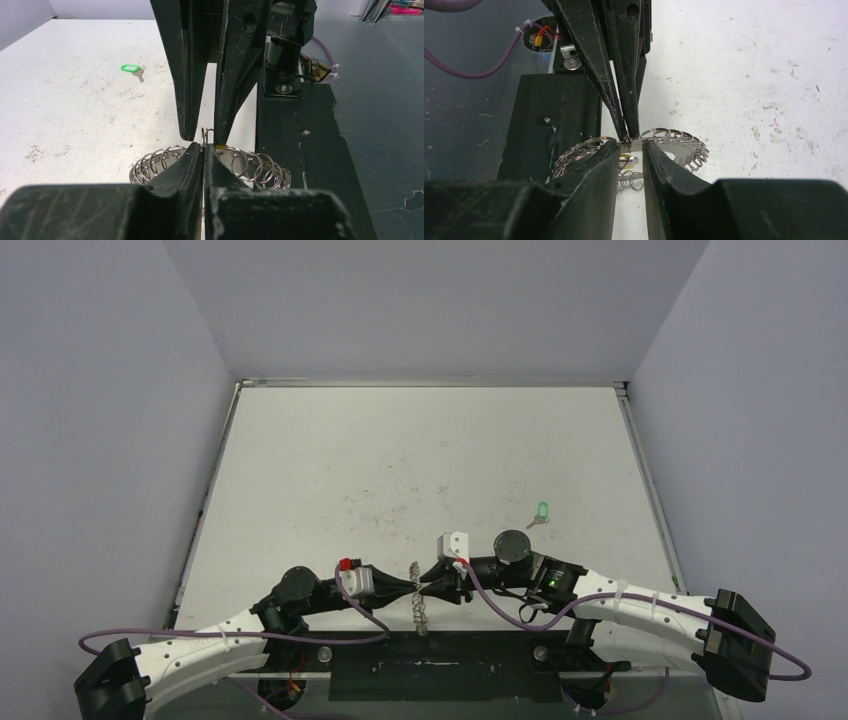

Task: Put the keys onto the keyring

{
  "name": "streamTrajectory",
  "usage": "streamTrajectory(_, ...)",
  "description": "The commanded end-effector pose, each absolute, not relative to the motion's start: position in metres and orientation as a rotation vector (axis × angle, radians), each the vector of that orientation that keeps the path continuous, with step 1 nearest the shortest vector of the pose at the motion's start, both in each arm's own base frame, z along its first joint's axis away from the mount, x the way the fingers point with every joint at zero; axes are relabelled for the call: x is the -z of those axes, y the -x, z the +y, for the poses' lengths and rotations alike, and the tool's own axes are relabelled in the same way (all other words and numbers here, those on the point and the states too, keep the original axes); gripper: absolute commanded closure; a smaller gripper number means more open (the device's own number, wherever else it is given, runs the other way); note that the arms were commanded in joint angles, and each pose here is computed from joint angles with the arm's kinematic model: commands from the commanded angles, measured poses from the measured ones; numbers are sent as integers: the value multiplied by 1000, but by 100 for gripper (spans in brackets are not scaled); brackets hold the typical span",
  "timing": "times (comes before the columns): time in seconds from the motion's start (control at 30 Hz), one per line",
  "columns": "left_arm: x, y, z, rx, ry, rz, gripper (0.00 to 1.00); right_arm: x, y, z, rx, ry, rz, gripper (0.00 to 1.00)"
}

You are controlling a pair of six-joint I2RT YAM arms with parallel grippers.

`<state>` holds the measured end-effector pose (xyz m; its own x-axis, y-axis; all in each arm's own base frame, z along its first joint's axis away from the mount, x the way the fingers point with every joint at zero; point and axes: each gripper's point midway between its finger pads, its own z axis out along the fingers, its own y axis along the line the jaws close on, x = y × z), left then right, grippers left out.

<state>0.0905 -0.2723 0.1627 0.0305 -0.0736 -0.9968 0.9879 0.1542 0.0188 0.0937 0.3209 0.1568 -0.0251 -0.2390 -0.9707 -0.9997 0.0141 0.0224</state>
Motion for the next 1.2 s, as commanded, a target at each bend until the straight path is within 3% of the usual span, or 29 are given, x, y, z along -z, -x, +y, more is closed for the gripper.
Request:
streamTrajectory(0.0, -200, -89, -276, 1134, -1018, 1094, 100, -182, -91, 332, -1124, 1361, 1288, 77)
streamTrajectory(0.23, -199, -89, -276, 1139, -1015, 1099, 100, -181, -88, 333, -1131, 1375, 1280, 100)
streamTrajectory(0.43, -194, -89, -276, 1139, -1013, 1116, 100, -183, -91, 331, -1111, 1368, 1316, 100)
streamTrajectory(0.53, -191, -92, -274, 1124, -1007, 1142, 81, -177, -96, 326, -1061, 1392, 1405, 100)
streamTrajectory(0.63, -191, -94, -270, 1093, -1004, 1150, 74, -168, -98, 320, -1010, 1442, 1511, 100)
streamTrajectory(1.17, -183, -98, -265, 1007, -1097, 1228, 67, -165, -110, 321, -819, 1562, 1892, 100)
